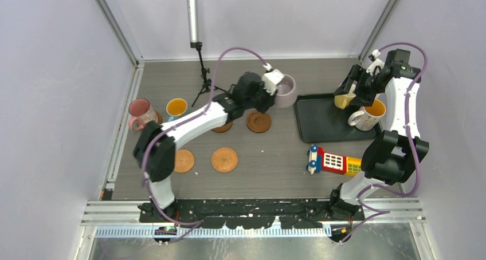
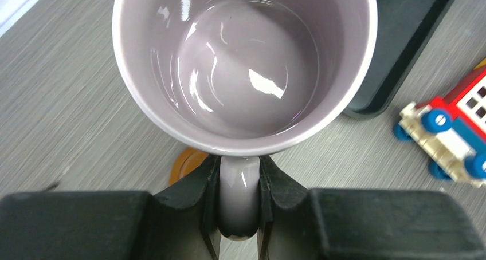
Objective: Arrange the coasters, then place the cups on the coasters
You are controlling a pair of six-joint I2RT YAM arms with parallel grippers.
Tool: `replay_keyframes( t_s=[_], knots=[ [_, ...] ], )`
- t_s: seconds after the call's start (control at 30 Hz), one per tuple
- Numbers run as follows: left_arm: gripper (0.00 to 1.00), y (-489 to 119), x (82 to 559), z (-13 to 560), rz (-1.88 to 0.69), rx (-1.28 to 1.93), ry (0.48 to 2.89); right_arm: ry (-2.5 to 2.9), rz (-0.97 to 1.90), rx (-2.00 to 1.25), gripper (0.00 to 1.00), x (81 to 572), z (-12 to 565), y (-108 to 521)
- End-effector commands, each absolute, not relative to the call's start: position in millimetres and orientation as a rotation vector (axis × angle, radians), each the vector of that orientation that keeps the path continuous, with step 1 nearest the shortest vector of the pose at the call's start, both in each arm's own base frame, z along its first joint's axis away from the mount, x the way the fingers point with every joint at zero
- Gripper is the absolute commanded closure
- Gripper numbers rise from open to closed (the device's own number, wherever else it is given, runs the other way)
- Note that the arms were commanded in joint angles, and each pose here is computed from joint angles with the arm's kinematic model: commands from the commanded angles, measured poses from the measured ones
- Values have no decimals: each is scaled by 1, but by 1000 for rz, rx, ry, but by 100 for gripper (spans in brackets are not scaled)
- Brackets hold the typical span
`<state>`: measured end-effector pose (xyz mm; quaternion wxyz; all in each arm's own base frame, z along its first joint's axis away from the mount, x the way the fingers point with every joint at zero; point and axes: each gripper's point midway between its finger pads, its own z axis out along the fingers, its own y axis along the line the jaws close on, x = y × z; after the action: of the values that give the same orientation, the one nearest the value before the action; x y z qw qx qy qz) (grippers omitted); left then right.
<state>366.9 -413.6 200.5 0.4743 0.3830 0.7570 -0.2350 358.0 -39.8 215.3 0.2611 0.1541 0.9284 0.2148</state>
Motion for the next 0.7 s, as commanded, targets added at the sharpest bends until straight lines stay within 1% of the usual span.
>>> replay_keyframes(
  t_s=[0.0,0.07,0.1,0.4,0.5,0.67],
  knots=[
    [100,-360,369,312,-535,761,1563,2454,574,357,21,357,239,-26],
    [100,-331,366,300,-489,732,1605,2469,573,328,21,356,237,-18],
    [100,-318,364,305,-473,712,1602,2475,569,319,21,356,236,-14],
    [100,-215,338,243,-284,600,1783,2539,532,201,21,349,224,3],
    [100,-190,330,226,-228,551,1832,2556,519,192,21,347,220,3],
    [100,-168,326,197,-152,495,1882,2581,517,172,21,348,212,8]
  ],
)
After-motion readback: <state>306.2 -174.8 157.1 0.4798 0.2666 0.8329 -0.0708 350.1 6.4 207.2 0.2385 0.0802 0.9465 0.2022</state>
